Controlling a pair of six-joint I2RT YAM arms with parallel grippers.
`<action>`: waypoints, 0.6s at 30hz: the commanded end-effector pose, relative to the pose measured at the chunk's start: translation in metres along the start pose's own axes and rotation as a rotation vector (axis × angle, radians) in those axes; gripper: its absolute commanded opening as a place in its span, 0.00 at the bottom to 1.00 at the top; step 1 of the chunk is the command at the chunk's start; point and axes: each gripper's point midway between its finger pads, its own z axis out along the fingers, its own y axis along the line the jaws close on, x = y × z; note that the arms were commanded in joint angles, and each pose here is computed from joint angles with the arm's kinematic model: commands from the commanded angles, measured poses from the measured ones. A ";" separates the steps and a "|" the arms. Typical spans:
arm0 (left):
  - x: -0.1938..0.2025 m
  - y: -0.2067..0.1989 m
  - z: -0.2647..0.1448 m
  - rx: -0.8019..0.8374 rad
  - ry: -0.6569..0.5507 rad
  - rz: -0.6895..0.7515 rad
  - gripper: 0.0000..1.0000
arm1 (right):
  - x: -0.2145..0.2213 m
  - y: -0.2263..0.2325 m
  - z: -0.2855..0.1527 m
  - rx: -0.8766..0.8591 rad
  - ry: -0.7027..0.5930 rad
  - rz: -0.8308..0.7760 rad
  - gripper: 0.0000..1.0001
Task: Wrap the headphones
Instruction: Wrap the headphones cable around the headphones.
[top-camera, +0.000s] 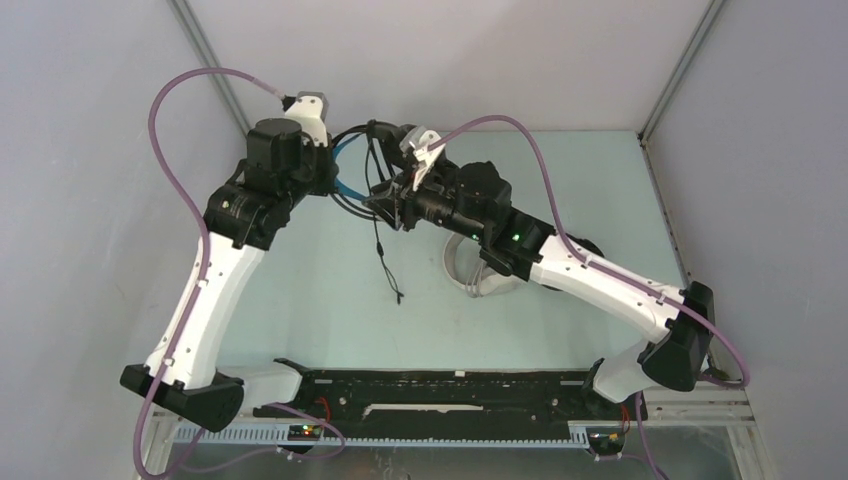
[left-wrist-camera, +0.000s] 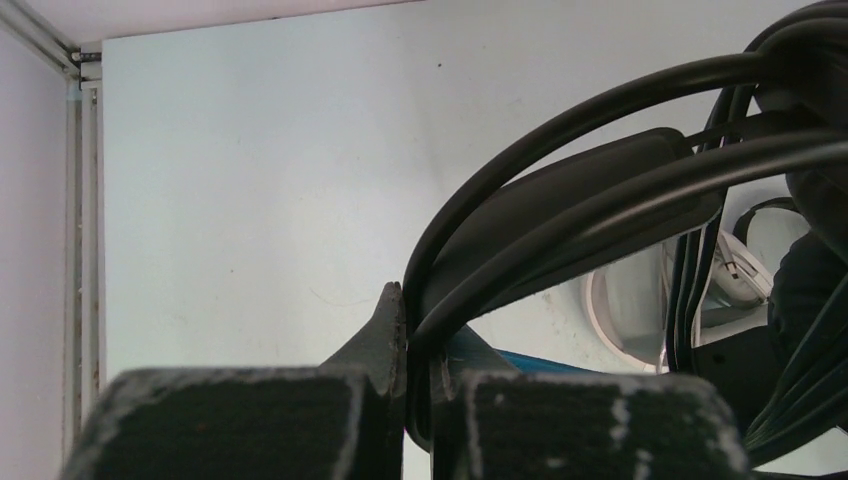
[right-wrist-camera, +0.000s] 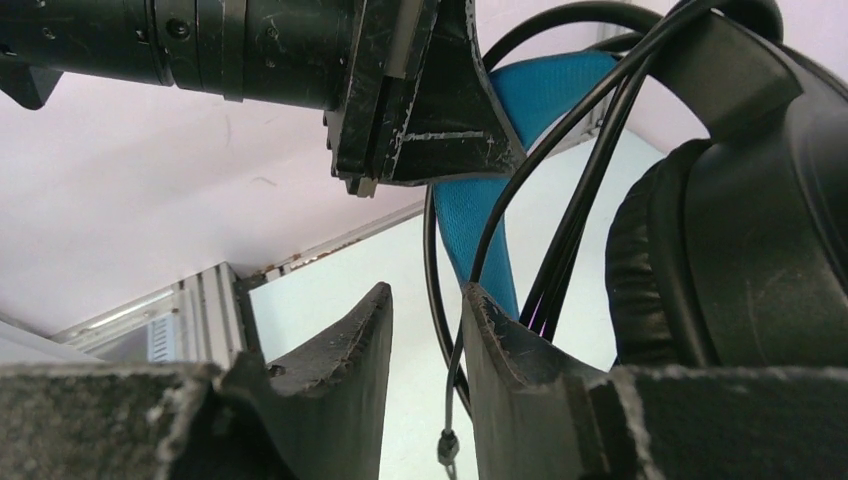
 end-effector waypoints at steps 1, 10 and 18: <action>-0.053 0.022 -0.014 -0.071 -0.235 -0.073 0.00 | -0.027 -0.014 0.000 0.025 -0.047 -0.139 0.36; -0.040 0.034 -0.006 -0.134 -0.187 0.005 0.00 | -0.039 -0.024 0.005 0.109 0.010 -0.052 0.40; -0.038 0.038 -0.005 -0.146 -0.201 0.063 0.00 | -0.028 -0.029 0.003 0.200 0.166 0.103 0.42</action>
